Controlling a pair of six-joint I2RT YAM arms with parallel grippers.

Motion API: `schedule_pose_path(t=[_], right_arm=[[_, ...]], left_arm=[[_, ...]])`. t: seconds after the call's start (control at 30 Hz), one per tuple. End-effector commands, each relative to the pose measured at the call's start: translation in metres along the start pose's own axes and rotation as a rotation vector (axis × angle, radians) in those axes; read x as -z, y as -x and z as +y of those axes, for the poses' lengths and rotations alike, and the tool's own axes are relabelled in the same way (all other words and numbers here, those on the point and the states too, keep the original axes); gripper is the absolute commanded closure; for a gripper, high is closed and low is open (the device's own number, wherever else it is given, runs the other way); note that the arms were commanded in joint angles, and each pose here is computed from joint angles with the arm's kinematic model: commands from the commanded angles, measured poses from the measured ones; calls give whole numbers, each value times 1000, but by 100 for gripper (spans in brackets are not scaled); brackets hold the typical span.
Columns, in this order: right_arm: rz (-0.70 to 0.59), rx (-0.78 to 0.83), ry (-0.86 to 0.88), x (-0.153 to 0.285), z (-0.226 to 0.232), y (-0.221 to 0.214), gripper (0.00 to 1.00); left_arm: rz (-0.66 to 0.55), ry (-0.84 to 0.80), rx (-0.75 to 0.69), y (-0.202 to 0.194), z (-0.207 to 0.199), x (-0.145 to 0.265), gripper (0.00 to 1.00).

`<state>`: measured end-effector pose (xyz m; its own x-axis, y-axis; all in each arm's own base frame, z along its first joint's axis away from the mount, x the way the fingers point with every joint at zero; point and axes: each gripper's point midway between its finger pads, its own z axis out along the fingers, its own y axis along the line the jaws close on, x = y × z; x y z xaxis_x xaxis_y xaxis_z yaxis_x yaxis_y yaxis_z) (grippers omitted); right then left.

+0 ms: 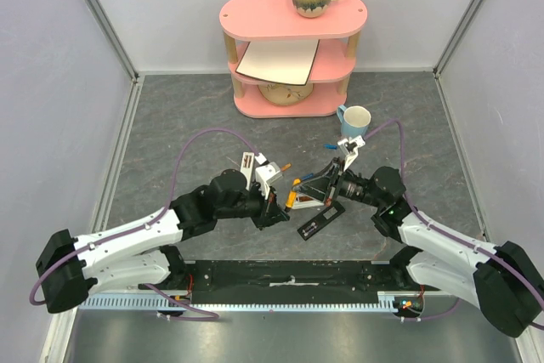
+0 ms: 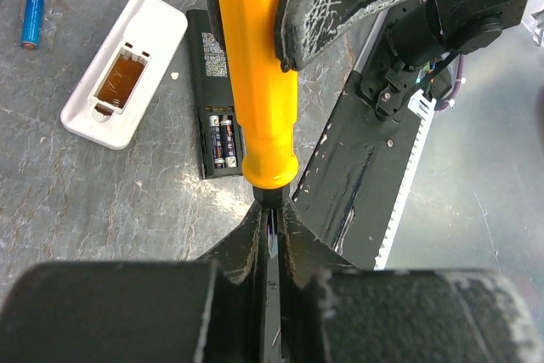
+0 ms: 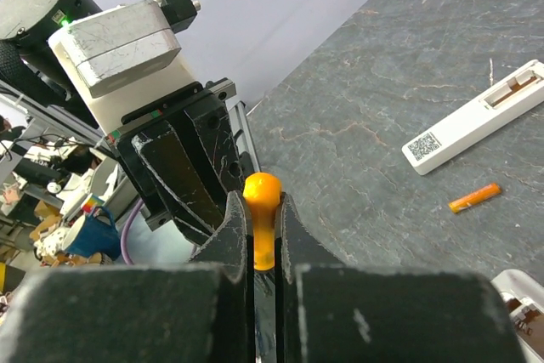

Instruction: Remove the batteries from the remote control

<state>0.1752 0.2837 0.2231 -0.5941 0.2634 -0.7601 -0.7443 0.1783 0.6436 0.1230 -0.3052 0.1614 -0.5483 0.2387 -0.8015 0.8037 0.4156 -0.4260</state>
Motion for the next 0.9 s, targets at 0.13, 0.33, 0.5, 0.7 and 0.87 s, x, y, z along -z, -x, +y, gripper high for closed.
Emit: schedule_pose_path(t=[0.13,0.33,0.5,0.7,0.87], right_arm=[[-27,28,-9,4,3,4,76],[-41,19,14,3,6,5,43],[-29,-8,33,1,7,1,50],[-12,-34,56,-2,6,-3,62],[-10,-20,72,-1,10,-2,94]], left_arm=[[-53,-12,-52,18,-3,-1,98],[-50,-30,-53,19,-6,-2,98],[-46,-40,-50,18,-8,-3,98],[-47,-59,-55,18,-11,-3,98],[-45,-52,-53,17,-9,-3,98]])
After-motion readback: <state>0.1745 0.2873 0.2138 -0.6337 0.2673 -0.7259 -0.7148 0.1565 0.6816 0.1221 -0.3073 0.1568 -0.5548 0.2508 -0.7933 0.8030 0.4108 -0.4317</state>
